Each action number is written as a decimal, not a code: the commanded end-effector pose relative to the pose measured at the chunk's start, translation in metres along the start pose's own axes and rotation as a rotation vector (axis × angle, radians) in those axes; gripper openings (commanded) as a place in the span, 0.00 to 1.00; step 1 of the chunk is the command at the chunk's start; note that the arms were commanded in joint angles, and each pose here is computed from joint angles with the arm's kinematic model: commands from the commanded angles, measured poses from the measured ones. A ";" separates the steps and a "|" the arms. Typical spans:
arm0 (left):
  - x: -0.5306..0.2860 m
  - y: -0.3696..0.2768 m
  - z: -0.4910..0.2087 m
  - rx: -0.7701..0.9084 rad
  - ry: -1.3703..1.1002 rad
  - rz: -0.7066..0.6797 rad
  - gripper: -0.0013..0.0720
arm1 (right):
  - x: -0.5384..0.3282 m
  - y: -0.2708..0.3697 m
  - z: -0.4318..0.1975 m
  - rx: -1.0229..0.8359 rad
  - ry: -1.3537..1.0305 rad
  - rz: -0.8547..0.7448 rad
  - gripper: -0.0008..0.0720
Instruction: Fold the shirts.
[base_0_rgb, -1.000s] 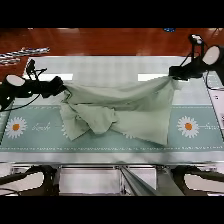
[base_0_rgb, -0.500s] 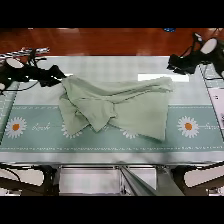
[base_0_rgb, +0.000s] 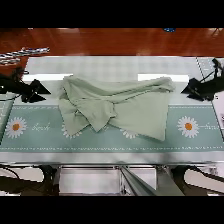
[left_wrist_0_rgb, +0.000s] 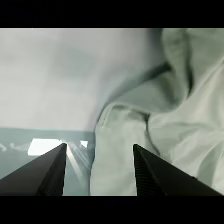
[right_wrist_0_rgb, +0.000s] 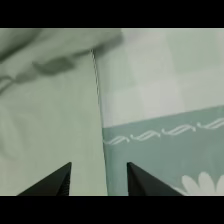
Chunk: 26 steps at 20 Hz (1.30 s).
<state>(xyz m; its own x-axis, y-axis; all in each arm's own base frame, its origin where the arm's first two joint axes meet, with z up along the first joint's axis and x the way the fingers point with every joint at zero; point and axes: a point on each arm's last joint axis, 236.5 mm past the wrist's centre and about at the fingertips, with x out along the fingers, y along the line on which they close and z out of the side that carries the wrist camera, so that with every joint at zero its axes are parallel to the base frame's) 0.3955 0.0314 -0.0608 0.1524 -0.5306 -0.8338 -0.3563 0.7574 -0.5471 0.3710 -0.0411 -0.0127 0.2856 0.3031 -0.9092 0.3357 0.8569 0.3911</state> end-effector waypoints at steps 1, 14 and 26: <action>0.028 0.007 -0.022 -0.009 0.072 -0.013 0.71 | 0.013 -0.003 -0.047 0.009 0.003 0.044 0.57; 0.077 -0.028 -0.061 0.127 0.258 -0.009 0.04 | 0.031 -0.029 -0.129 0.041 0.223 -0.021 0.57; 0.073 -0.028 -0.060 0.132 0.259 -0.014 0.04 | 0.045 -0.028 -0.193 0.083 0.430 0.027 0.57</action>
<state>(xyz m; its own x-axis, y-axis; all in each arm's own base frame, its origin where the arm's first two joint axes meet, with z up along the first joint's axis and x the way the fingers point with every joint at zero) 0.3597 -0.0520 -0.1018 -0.0947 -0.6091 -0.7875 -0.2312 0.7828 -0.5777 0.2105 0.0222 -0.0915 -0.0579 0.4570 -0.8876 0.4077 0.8224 0.3968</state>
